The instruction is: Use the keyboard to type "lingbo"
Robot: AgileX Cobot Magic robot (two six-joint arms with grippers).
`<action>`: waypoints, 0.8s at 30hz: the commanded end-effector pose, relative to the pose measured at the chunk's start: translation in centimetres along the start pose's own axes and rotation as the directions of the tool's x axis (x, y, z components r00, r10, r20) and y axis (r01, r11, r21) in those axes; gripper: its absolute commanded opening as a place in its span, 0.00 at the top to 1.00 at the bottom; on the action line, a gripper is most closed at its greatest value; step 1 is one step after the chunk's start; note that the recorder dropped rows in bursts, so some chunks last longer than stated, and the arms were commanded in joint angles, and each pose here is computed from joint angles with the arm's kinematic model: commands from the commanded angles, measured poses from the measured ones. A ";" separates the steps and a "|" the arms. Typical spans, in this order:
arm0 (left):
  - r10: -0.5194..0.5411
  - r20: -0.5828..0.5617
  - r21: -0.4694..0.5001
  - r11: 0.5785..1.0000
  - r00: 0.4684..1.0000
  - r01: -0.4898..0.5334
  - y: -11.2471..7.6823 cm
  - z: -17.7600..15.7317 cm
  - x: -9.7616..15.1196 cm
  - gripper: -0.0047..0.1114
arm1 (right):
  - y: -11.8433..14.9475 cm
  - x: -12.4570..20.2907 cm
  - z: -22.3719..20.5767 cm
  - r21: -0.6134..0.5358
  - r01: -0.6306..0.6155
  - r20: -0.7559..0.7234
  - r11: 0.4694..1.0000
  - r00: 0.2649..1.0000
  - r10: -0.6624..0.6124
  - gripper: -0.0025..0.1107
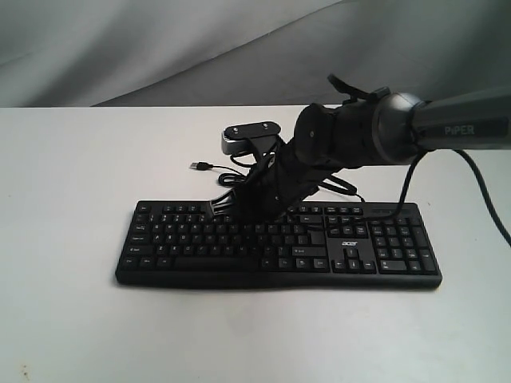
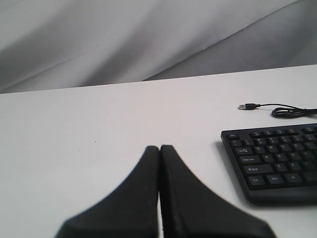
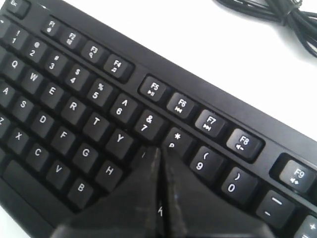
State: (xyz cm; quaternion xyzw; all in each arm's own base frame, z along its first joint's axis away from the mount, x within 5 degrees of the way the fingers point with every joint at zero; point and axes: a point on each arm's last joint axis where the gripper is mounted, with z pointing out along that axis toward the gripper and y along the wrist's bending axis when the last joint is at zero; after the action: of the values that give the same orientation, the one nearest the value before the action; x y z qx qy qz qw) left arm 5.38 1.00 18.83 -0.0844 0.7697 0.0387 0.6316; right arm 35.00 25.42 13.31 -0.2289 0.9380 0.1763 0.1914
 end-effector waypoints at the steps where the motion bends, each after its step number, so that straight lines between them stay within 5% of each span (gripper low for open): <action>1: -0.012 0.003 0.001 1.000 1.000 0.012 0.0 0.0 0.1 0.96 | -0.6 0.2 0.8 0.003 -0.007 -0.018 1.000 1.000 0.007 0.98; 24: -0.012 0.003 0.001 1.000 1.000 0.012 0.0 0.0 0.1 0.96 | 2.2 -0.3 -2.2 -0.044 0.056 -0.006 0.997 0.998 -0.056 0.98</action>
State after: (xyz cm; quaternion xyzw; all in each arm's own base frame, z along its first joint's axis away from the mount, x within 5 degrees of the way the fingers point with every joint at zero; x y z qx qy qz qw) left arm 5.38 1.00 18.83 -0.0844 0.7697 0.0387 0.6316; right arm 34.38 25.71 15.43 -0.2364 0.9326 0.1895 0.1962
